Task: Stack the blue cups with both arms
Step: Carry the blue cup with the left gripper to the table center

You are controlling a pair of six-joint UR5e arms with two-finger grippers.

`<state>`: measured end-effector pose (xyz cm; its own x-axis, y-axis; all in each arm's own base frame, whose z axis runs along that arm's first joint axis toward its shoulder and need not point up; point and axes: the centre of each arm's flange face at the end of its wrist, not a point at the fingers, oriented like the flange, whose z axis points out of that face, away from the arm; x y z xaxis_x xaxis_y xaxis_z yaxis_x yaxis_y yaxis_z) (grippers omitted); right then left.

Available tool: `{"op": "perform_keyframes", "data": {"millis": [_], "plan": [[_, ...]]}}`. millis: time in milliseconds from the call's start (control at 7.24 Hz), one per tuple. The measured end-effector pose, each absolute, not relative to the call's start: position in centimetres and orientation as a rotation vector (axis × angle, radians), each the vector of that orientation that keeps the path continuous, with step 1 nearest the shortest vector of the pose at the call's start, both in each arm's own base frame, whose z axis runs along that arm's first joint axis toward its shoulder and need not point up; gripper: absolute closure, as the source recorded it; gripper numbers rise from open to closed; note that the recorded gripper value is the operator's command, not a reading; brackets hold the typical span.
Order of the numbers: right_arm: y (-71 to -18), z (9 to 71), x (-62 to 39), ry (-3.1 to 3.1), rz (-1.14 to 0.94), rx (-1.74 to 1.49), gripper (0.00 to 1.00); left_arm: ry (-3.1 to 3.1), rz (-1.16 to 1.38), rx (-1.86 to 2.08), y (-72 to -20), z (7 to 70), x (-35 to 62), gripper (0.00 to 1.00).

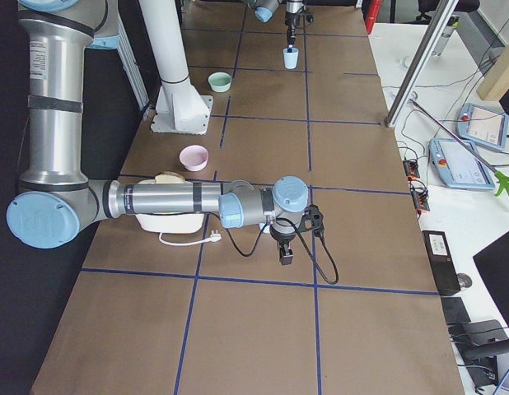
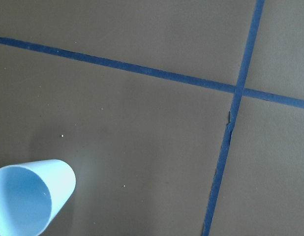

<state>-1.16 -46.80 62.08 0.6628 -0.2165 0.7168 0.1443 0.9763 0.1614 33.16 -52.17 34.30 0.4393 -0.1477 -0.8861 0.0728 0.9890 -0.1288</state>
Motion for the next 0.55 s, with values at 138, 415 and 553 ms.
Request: {"op": "perform_keyframes", "data": {"millis": [138, 415, 553], "plan": [[-46.9, 61.9, -1.2, -0.822, -0.206, 0.097, 0.0, 1.102, -0.159, -0.065, -53.3, 27.9, 39.6, 1.0], [-47.1, 61.7, -1.2, -0.822, -0.207, 0.102, 0.0, 1.053, -0.181, -0.018, -55.4, 19.6, 50.3, 1.0], [-47.2, 61.6, -1.2, -0.824, -0.207, 0.103, 0.0, 1.032, -0.182, -0.017, -55.8, 18.0, 53.2, 1.0]]}}
